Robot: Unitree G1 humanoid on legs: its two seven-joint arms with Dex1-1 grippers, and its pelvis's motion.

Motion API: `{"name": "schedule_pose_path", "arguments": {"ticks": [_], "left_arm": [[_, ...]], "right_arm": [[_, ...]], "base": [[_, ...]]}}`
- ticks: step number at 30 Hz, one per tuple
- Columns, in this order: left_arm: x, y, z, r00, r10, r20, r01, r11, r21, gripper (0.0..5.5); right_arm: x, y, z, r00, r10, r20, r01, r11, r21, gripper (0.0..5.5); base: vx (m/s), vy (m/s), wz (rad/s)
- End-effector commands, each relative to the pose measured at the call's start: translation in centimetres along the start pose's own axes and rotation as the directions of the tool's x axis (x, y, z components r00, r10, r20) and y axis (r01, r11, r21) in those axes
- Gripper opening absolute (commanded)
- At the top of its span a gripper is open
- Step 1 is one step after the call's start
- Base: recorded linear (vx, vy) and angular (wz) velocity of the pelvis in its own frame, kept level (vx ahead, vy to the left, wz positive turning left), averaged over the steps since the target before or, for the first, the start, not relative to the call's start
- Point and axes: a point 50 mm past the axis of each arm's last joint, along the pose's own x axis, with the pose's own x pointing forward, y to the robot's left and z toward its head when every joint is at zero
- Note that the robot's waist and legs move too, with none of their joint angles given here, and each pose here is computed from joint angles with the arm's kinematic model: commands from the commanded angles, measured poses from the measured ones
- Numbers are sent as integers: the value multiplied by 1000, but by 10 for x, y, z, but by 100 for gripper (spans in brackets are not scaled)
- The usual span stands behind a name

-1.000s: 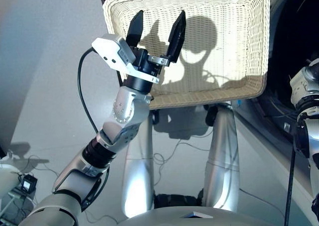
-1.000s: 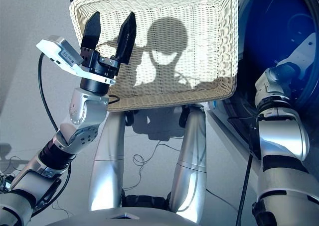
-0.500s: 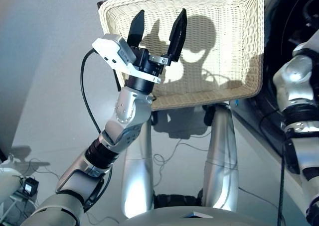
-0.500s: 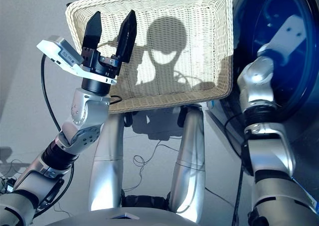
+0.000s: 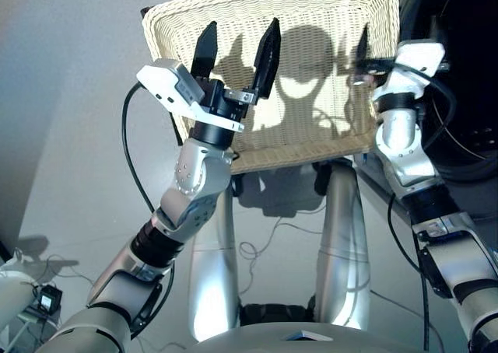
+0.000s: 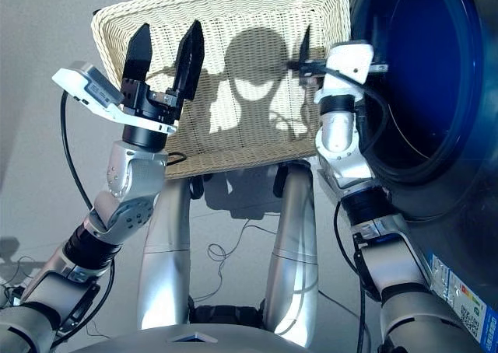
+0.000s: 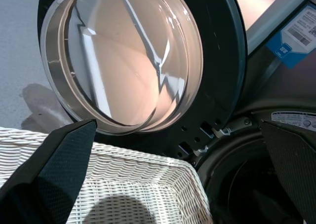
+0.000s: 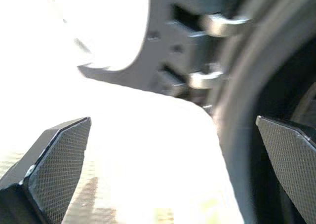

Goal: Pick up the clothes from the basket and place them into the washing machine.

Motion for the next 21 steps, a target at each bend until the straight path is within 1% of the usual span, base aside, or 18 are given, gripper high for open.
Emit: {"name": "schedule_pose_path", "arguments": {"ticks": [1, 3, 4, 7, 9, 12, 13, 14, 18, 20, 21], "left_arm": [[-2, -6, 18, 993, -58, 98, 60, 998, -19, 550], [-5, -1, 4, 999, -27, 37, 29, 999, -44, 550], [-7, 2, 3, 999, -20, 34, 21, 1000, -11, 550], [-12, 6, -2, 1000, -15, 5, 15, 1000, 3, 550], [-17, 13, -6, 1000, -7, -25, 8, 999, 33, 550], [-30, 28, -18, 994, 54, -93, -51, 998, 43, 550], [-38, 36, -25, 988, 87, -129, -81, 996, 47, 550], [-45, 42, -32, 980, 114, -164, -104, 992, 65, 550], [-82, 68, -56, 927, 193, -322, -148, 976, 160, 550], [-106, 83, -66, 882, 248, -401, -162, 958, 236, 550], [-121, 92, -73, 845, 292, -447, -187, 946, 265, 550]], "right_arm": [[-11, 10, 19, 990, 96, 106, -111, 983, 147, 550], [-22, 16, 10, 990, 129, 65, -139, 974, 181, 550], [-26, 16, 6, 991, 128, 45, -135, 971, 198, 550], [-36, 18, -2, 992, 128, 3, -125, 961, 245, 550], [-46, 18, -10, 988, 149, -31, -135, 954, 269, 550], [-67, 17, -28, 978, 163, -128, -116, 942, 315, 550], [-76, 19, -37, 969, 178, -170, -115, 939, 323, 550], [-85, 16, -43, 959, 193, -206, -126, 946, 297, 550], [-119, 6, -68, 915, 200, -351, -117, 963, 245, 550], [-139, 5, -82, 869, 241, -432, -136, 956, 261, 550], [-150, 5, -89, 843, 253, -475, -133, 953, 271, 550]], "base": [[0, 0, 0], [26, -3, 5], [54, -2, 11], [24, 9, 5], [110, 30, -28], [139, 12, -93], [148, 0, -98], [151, 1, -76], [168, -1, -8], [180, 0, -30], [191, -9, -37]]}}
